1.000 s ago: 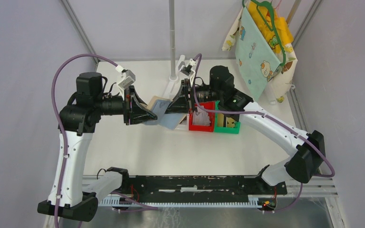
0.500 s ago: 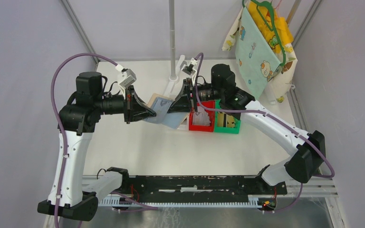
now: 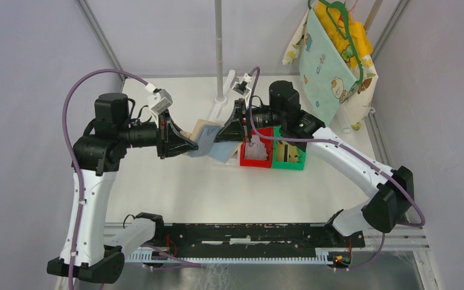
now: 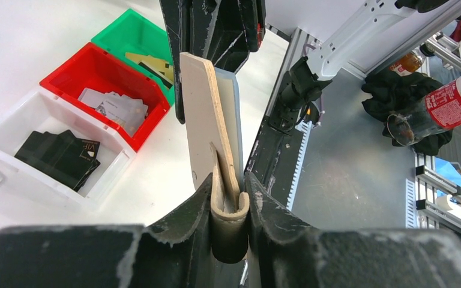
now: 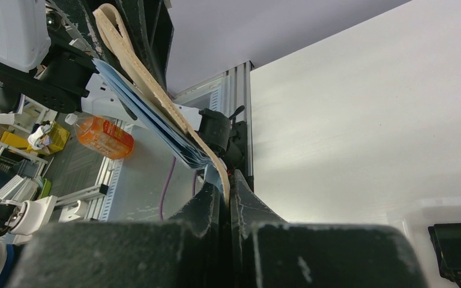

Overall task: Take the credit cards out of the card holder
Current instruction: Remove the credit card from the card holder.

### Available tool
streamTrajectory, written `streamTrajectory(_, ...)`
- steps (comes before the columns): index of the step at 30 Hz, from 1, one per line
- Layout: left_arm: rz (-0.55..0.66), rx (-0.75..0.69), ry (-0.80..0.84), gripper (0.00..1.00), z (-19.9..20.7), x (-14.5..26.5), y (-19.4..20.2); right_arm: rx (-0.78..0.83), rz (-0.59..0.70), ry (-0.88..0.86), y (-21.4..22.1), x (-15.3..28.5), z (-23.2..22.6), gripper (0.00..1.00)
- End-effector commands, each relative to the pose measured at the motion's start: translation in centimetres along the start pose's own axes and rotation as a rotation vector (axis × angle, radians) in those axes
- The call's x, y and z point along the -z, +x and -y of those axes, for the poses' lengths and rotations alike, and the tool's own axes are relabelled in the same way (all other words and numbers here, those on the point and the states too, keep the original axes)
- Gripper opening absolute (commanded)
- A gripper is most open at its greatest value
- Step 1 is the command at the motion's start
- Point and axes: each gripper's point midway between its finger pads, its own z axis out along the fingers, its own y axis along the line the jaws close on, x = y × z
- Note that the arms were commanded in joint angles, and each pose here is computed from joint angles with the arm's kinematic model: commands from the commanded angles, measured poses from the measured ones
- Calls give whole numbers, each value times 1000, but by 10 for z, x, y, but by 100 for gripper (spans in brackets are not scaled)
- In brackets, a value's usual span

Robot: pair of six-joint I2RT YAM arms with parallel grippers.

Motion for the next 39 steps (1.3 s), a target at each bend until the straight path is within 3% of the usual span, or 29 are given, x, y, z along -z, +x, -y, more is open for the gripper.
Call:
streamTrajectory(1,27,-70,35,26,14,5,-12,91,58,-7,-27,8,-15,0)
streamTrajectory(33,27,-60,103,19,26,6,-15,94,41,-5,-27,8,-14,0)
streamTrajectory(39,61,-69,-41,13,2,5,-22,99,64,-28,-34,8,-21,0)
